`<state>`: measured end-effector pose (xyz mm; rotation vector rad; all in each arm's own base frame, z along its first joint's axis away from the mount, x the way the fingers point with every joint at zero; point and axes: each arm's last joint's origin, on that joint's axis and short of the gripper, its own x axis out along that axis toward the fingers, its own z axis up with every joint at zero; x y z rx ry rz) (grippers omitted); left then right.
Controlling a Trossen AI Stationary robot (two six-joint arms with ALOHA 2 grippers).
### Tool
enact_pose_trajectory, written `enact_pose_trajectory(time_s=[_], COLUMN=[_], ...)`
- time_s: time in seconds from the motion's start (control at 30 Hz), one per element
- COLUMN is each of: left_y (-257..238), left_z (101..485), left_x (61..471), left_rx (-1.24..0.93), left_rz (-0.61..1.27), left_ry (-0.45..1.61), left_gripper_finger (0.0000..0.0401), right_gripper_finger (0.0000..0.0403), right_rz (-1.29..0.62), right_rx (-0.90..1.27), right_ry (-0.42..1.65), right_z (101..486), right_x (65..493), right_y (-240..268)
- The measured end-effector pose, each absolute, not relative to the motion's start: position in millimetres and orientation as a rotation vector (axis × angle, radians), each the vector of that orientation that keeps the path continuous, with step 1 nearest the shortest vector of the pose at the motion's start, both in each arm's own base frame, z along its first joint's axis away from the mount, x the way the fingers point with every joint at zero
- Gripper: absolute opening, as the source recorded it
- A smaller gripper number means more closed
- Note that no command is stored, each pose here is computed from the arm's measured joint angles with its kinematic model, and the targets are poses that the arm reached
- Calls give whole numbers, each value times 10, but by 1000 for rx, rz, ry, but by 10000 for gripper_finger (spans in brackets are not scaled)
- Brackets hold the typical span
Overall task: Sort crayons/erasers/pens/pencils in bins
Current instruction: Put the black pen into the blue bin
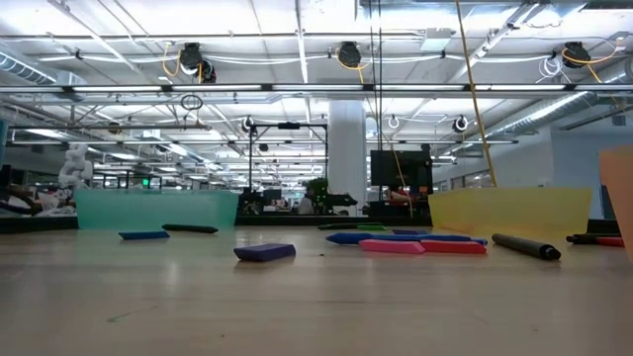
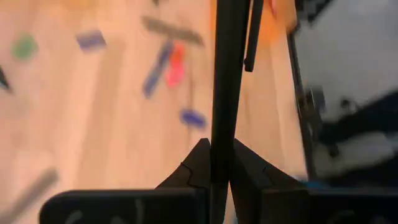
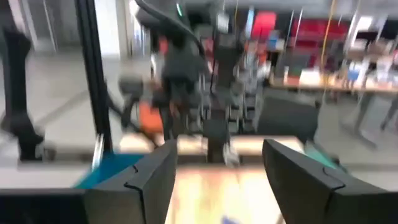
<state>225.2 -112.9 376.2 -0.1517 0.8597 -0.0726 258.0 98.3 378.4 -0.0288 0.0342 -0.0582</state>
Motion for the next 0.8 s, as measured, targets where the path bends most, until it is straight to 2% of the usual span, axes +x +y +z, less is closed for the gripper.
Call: enact_pose_trajectory(time_s=[0.17, 0.33, 0.43, 0.6, 0.8], left_y=[-1342, -1501, -1563, -1680, -1771], left_z=[3566, 3242, 3028, 2736, 2448], left_x=[2007, 1759, 1601, 1431, 1514], left_rx=[-209, -131, -60, 15, -43], left_rz=[-73, -76, -56, -93, -98], left_ry=[1056, 1259, 1359, 1411, 1384], left_gripper_finger=[31, 31, 32, 35, 35], right_gripper_finger=[228, 227, 227, 226, 226], right_rz=[-31, -39, -46, -90, -176], right_rx=[-26, -63, -45, -36, -1], right_ry=[265, 447, 483, 493, 609], right_z=[3699, 3709, 3712, 3577, 3262], right_x=[2577, 2925, 3190, 3480, 3597], right_y=[1127, 1436, 1597, 1712, 1729])
